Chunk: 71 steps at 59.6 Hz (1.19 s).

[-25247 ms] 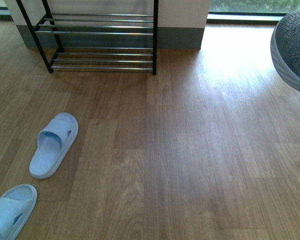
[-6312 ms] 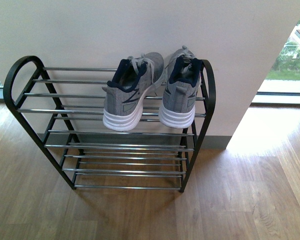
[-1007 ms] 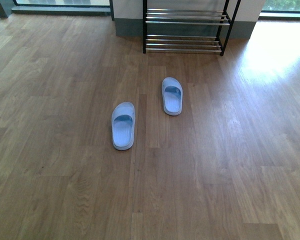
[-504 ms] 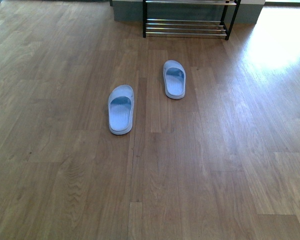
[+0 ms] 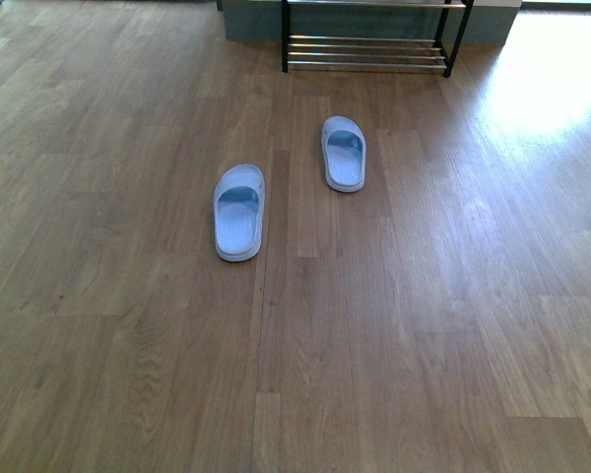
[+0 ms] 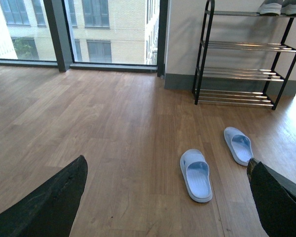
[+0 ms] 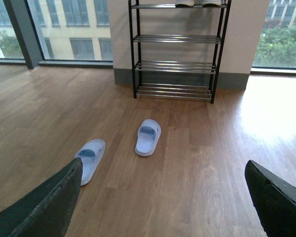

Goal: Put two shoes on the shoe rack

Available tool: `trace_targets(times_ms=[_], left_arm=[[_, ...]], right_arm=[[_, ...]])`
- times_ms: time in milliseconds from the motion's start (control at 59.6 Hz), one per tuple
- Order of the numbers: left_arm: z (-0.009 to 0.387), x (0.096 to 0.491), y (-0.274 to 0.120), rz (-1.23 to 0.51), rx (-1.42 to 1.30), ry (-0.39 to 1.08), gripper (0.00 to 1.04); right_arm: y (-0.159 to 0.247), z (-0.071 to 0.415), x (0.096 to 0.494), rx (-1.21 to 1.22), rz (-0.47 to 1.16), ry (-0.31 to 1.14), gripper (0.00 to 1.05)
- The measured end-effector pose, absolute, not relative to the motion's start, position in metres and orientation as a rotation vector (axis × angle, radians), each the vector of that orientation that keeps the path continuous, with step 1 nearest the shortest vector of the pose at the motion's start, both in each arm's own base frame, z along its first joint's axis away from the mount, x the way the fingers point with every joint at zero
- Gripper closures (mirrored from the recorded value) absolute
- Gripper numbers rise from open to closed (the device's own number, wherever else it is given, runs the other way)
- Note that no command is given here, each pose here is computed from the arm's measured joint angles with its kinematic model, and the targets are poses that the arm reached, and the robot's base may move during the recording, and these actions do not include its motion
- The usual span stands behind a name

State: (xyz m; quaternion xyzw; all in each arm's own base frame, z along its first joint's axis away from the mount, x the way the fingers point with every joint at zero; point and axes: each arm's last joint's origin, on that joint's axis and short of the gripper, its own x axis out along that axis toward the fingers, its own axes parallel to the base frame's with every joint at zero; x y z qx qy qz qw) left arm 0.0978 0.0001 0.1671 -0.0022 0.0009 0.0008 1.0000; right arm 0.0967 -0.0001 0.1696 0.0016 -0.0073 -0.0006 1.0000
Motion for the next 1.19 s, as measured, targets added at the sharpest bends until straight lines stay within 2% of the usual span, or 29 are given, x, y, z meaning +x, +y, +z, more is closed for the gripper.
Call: trace_targets(times_ms=[1192], left_arm=[[0.1671, 0.0978, 0.0001, 0.001, -0.005, 0.002, 0.09]], right_arm=[[-0.0001, 0.1696, 0.0967, 0.003, -0.001, -0.015, 0.09]])
